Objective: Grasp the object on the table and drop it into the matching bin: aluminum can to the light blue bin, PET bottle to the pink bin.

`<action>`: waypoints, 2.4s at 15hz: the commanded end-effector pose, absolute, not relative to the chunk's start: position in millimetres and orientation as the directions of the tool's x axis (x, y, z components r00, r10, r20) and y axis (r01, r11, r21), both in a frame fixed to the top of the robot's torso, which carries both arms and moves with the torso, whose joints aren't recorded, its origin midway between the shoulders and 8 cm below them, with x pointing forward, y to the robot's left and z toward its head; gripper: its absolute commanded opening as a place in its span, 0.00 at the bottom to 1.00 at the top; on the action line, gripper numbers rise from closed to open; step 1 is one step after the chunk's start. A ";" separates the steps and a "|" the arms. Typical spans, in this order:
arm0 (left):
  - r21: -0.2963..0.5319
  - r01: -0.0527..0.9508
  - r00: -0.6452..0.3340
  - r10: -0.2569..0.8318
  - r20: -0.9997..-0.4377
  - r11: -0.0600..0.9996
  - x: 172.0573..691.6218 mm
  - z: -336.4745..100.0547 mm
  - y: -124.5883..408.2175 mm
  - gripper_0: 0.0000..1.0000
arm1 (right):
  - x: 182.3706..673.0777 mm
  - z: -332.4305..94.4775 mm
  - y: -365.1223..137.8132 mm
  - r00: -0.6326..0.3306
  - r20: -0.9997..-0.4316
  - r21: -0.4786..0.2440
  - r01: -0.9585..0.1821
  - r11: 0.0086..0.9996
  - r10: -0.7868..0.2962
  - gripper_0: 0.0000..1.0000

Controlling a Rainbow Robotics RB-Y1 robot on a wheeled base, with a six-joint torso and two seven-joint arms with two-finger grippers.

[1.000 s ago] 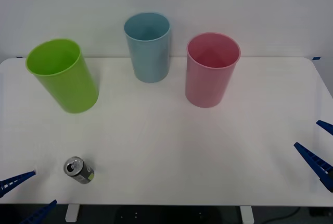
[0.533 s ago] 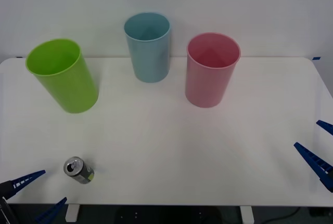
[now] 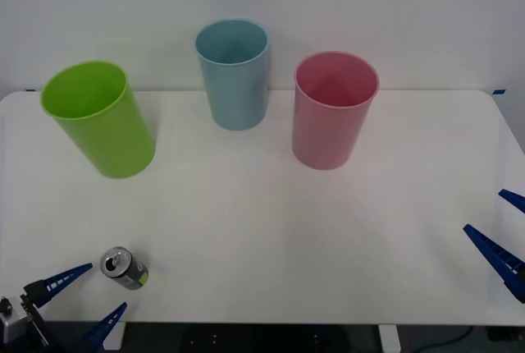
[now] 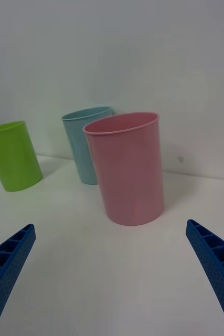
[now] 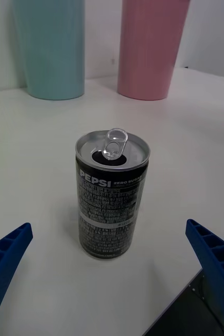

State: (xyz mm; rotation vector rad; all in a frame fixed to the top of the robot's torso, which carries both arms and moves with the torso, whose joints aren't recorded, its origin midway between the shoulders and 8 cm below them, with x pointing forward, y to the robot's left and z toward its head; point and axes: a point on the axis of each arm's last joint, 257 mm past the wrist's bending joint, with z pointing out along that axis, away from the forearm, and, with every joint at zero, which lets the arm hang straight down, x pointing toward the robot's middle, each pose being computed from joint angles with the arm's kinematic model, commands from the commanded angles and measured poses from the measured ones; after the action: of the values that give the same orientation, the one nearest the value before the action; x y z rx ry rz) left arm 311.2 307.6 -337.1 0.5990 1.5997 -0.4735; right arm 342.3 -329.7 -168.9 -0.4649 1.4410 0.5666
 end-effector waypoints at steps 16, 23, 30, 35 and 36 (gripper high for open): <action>0.053 0.620 -0.019 0.083 -0.996 0.782 362.6 -346.1 272.9 1.00 | 342.3 -168.9 -329.7 0.041 -0.996 0.039 -0.618 0.785 0.082 1.00; 0.056 0.623 -0.012 0.082 -0.997 0.780 366.1 -345.0 268.0 1.00 | 342.3 -168.9 -329.7 0.041 -0.996 0.039 -0.618 0.785 0.082 1.00; 0.067 0.629 -0.004 0.090 -0.996 0.775 368.7 -343.8 265.9 0.00 | 342.3 -168.9 -329.7 0.041 -0.996 0.039 -0.618 0.785 0.082 1.00; 0.060 0.627 -0.004 0.081 -0.997 0.777 371.0 -341.4 266.2 0.00 | 342.3 -168.9 -329.7 0.041 -0.996 0.039 -0.618 0.785 0.082 1.00; 0.061 0.625 0.000 0.079 -0.997 0.778 373.3 -339.5 266.7 0.00 | 342.3 -168.9 -329.7 0.041 -0.996 0.039 -0.618 0.785 0.082 1.00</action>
State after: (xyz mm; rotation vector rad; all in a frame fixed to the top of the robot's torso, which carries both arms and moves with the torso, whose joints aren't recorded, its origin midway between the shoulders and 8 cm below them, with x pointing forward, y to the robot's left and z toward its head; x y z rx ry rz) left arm 371.7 266.3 -341.0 0.5927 1.5343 -0.4716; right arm 342.3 -329.7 -168.9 -0.4649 1.4410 0.5666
